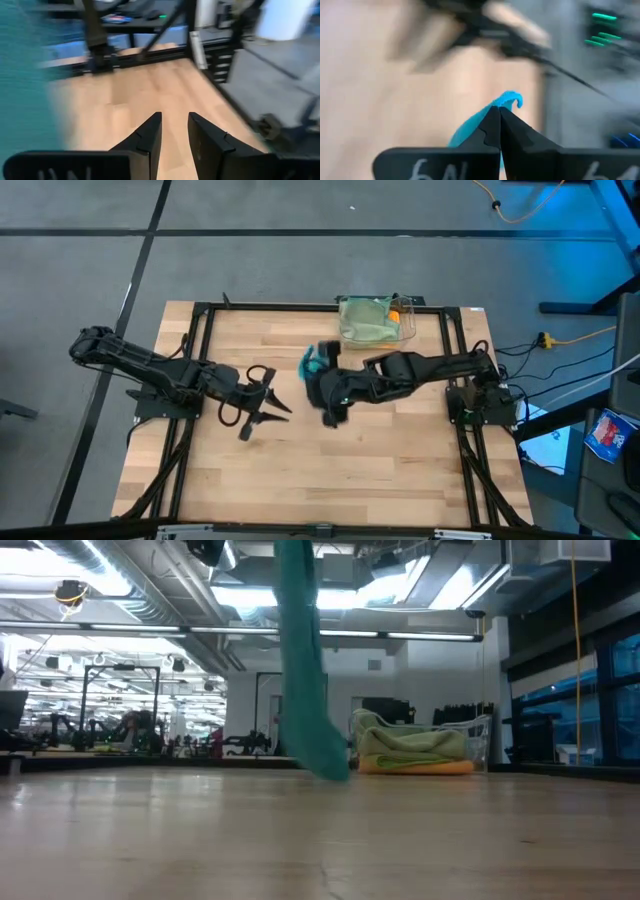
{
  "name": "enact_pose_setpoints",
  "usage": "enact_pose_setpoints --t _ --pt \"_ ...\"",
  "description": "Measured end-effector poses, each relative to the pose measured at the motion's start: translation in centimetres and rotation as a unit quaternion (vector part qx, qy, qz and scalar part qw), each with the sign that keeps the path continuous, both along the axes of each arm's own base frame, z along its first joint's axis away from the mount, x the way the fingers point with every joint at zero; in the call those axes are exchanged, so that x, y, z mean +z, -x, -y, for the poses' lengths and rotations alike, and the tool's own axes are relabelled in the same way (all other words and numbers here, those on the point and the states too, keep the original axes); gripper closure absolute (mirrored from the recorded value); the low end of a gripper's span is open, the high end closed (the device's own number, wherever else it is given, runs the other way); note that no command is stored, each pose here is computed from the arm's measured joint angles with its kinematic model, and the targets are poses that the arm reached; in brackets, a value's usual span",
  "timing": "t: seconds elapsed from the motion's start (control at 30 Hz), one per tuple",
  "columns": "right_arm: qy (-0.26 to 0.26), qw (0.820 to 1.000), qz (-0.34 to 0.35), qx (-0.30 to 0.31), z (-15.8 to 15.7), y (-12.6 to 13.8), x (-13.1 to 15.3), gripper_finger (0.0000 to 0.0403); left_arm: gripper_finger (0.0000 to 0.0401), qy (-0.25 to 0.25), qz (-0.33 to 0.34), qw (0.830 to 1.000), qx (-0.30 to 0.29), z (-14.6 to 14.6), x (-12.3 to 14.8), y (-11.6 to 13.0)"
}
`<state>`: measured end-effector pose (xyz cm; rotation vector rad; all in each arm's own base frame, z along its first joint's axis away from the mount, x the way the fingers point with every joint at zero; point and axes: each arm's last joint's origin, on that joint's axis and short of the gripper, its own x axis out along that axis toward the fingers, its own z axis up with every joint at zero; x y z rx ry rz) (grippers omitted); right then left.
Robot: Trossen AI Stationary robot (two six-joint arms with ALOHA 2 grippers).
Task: Fold microfiber towels
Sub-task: Fold the blue microfiber towel
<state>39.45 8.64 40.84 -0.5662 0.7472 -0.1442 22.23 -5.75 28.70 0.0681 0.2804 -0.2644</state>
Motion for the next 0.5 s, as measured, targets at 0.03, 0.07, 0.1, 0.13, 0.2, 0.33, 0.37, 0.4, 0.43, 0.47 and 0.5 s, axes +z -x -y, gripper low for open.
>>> enact_pose_setpoints --t 0.03,0.07,0.1,0.13,0.2,0.33,0.37,0.4,0.43,0.47,0.5 --pt "-0.018 0.999 -0.023 0.035 -0.2 0.2 -0.3 0.0403 0.0314 -0.007 0.002 1.000 0.018 -0.1 0.0 0.0" --pt "-0.035 0.996 -0.041 0.065 -0.3 0.3 -0.5 0.0403 0.0314 -0.014 0.003 0.999 0.035 -0.2 0.0 -0.1" --pt "-0.045 0.994 -0.052 0.085 -0.5 0.3 -0.7 0.0403 0.0314 -0.025 0.006 0.998 0.051 -0.3 0.0 -0.1" --pt "-0.052 0.993 -0.057 0.095 -0.6 0.3 -0.9 0.0403 0.0314 -0.035 0.008 0.997 0.063 -0.4 0.0 -0.1" --pt "-0.051 0.992 -0.060 0.097 -0.8 0.3 -0.9 0.0403 0.0314 -0.049 0.011 0.996 0.067 -0.4 0.0 -0.2" --pt "-0.051 0.992 -0.058 0.097 -0.8 0.3 -0.9 0.0403 0.0314 -0.038 0.035 0.998 0.042 -0.2 0.3 -0.5" --pt "-0.052 0.992 -0.058 0.097 -0.8 0.3 -0.9 0.0403 0.0314 -0.035 0.039 0.998 0.037 -0.1 0.3 -0.6" --pt "-0.052 0.992 -0.056 0.097 -0.8 0.3 -0.9 0.0403 0.0314 -0.035 0.041 0.998 0.036 -0.1 0.3 -0.7" --pt "-0.052 0.993 -0.053 0.096 -0.8 0.3 -0.8 0.0403 0.0314 -0.033 0.043 0.998 0.035 -0.1 0.3 -0.9" --pt "-0.052 0.993 -0.049 0.096 -0.8 0.2 -0.8 0.0403 0.0314 -0.032 0.047 0.998 0.036 0.0 0.3 -1.0" --pt "-0.053 0.993 -0.043 0.097 -0.9 0.1 -0.7 0.0403 0.0314 -0.032 0.048 0.998 0.036 0.0 0.2 -1.1"
